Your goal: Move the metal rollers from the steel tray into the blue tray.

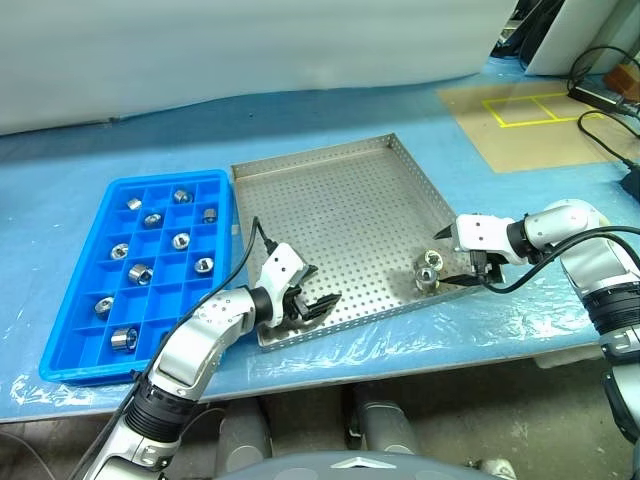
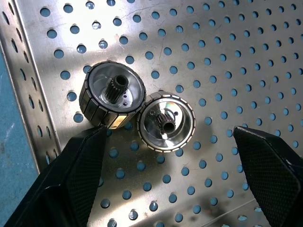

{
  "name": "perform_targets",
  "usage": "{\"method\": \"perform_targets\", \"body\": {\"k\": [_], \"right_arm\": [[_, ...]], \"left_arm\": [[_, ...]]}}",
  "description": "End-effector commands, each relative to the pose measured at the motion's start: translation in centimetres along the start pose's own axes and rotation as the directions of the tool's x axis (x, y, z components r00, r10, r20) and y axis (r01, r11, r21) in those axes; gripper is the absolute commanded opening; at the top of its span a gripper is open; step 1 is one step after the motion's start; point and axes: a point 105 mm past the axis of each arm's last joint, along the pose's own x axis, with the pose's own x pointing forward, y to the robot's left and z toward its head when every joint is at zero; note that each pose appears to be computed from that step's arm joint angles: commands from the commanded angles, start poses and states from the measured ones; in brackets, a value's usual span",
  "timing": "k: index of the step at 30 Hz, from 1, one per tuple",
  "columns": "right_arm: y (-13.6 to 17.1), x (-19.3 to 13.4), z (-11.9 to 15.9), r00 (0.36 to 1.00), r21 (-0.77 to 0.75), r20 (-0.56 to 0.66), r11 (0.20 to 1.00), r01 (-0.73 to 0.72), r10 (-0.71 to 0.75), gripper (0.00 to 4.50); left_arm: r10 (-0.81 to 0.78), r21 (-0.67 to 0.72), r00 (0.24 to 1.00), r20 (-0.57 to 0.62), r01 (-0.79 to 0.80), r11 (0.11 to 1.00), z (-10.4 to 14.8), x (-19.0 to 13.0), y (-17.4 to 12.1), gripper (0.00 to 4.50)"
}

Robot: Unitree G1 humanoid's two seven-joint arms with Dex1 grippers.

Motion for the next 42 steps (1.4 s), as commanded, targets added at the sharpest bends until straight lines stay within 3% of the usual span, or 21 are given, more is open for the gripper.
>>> {"method": "perform_targets", "body": {"k": [1, 10, 14, 27, 42], "right_arm": [[-0.7, 0.2, 1.7, 0.999, -0.07, 0.032, 0.998, 0.007, -0.005, 4.47], [-1.1, 1.6, 2.8, 0.998, -0.097, 0.063, 0.995, 0.019, -0.013, 4.47], [-1.1, 2.0, 3.1, 0.997, -0.098, 0.072, 0.995, 0.021, -0.014, 4.47], [-0.2, 3.4, 6.4, 0.978, 0.023, 0.201, 0.998, -0.053, 0.048, 4.47], [1.0, 3.2, 3.0, 0.993, 0.034, 0.073, 0.995, -0.097, 0.094, 4.47]], "left_arm": [[0.008, 0.019, 0.999, 0.038, -0.009, 1.0, 0.6, -0.6, 1.6, 3.89], [0.023, 0.004, 0.999, 0.031, -0.023, 1.0, -2.1, -1.9, 3.5, 3.89], [0.025, 0.006, 0.999, 0.037, -0.025, 1.0, -2.2, -2.4, 4.0, 3.89], [0.008, 0.018, 0.998, 0.055, -0.009, 1.0, 0.2, -1.7, 3.9, 3.89], [0.013, 0.027, 0.998, 0.06, -0.015, 1.0, 3.7, -1.1, 2.3, 3.89]]}}
